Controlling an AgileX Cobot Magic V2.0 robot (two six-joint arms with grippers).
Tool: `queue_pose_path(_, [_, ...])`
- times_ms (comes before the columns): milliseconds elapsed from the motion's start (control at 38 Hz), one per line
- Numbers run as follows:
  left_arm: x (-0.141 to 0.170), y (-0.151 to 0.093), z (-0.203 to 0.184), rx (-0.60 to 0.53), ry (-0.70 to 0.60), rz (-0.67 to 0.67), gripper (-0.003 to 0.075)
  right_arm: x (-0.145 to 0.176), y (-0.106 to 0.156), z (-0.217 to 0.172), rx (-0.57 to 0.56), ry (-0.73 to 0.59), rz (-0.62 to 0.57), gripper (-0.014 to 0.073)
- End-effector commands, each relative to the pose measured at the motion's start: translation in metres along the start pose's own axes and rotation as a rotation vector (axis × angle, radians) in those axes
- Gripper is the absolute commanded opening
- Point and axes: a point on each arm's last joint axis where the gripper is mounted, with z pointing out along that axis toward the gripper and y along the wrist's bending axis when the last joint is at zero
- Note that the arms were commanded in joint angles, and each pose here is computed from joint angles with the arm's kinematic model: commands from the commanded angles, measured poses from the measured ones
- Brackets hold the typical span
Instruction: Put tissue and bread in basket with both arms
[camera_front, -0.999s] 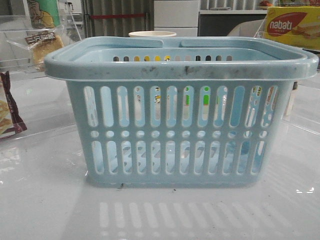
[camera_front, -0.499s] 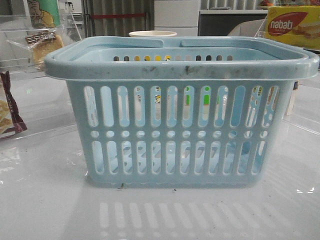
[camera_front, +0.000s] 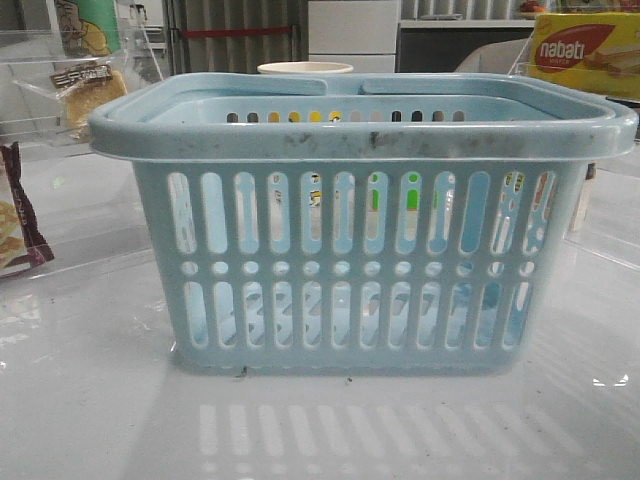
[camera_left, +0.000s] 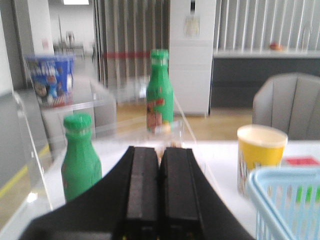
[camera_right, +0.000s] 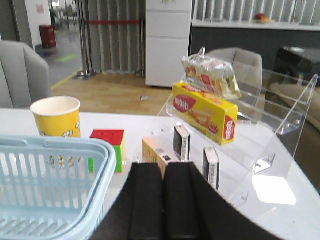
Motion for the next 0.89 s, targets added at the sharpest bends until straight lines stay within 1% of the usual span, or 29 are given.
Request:
queue_pose_path(0, [-0.009,0.0,0.013,0.007,0.045,-0.012,0.009,-0.013,-0.001,0.012,0.013,0.021,-0.017,0.0053])
queue_pose_path(184, [0.009,-0.001,0.033,0.01,0.244,-0.012,0.009,0.004,-0.002,0.034,0.014,0.23,-0.014,0.0053])
queue_pose_path(394, [0.03,-0.001,0.047,0.012,0.404,-0.013,0.009,0.022,-0.003,0.054,0.015,0.374,-0.011,0.0053])
queue_pose_path(578, [0.039,-0.001,0.051,0.012,0.439,-0.013,0.009,0.038,-0.003,0.064,0.017,0.45,-0.009,0.0053])
queue_pose_path(710, [0.04,-0.001,0.052,0.012,0.446,-0.013,0.009,0.043,-0.004,0.066,0.017,0.474,-0.009,0.0054])
queue_pose_path(788, [0.04,-0.001,0.052,0.012,0.446,-0.013,0.0091,0.043,-0.004,0.066,0.017,0.476,-0.009,0.008])
queue_pose_path(867, [0.04,-0.001,0.052,0.012,0.446,-0.013,0.0117,0.043,-0.004,0.066,0.017,0.476,-0.009,0.0165])
